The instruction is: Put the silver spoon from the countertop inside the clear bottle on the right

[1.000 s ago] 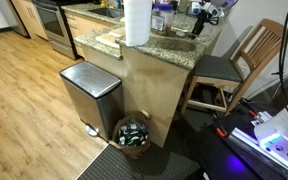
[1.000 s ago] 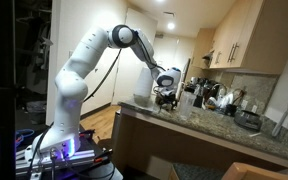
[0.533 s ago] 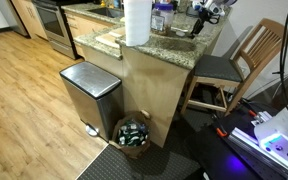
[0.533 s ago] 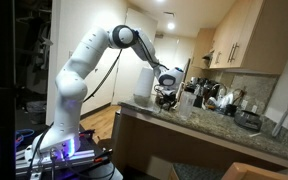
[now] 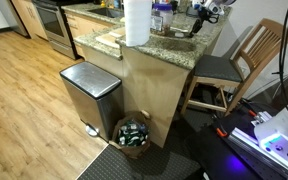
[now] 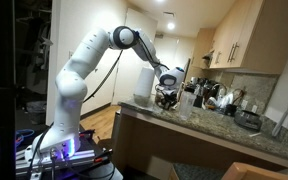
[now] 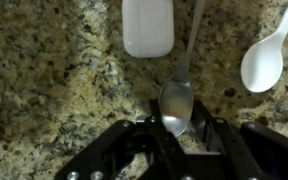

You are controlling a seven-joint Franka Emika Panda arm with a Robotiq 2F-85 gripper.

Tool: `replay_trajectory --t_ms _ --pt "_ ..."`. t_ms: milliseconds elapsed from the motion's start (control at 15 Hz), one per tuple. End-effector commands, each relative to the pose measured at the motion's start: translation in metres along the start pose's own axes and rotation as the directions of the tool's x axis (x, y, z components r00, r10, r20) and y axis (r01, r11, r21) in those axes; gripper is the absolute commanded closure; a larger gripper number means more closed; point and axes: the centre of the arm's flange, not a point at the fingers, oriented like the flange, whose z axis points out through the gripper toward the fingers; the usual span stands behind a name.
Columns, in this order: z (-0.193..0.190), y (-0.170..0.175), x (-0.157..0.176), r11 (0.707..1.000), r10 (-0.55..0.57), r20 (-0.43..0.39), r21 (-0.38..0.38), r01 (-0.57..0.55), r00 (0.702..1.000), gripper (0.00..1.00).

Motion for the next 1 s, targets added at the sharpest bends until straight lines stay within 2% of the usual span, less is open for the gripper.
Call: replay_trajectory --t_ms 0,200,467,667,933 --pt "0.01 -0.01 -0.001 0.999 0.01 -0.018 0.051 -0.009 1.0 0.93" --pt "-0.013 -0.003 -0.013 0.988 0.02 -0.05 0.157 -0.011 0.999 0.93" --pt "-0.059 0.009 -0.041 0.938 0.034 -0.157 0.346 0.022 0.987 0.93" --pt "-0.108 0.024 -0.066 0.874 0.1 -0.251 0.484 0.036 0.963 0.93" --pt "-0.186 0.052 -0.097 0.737 0.223 -0.312 0.674 0.049 0.924 0.93"
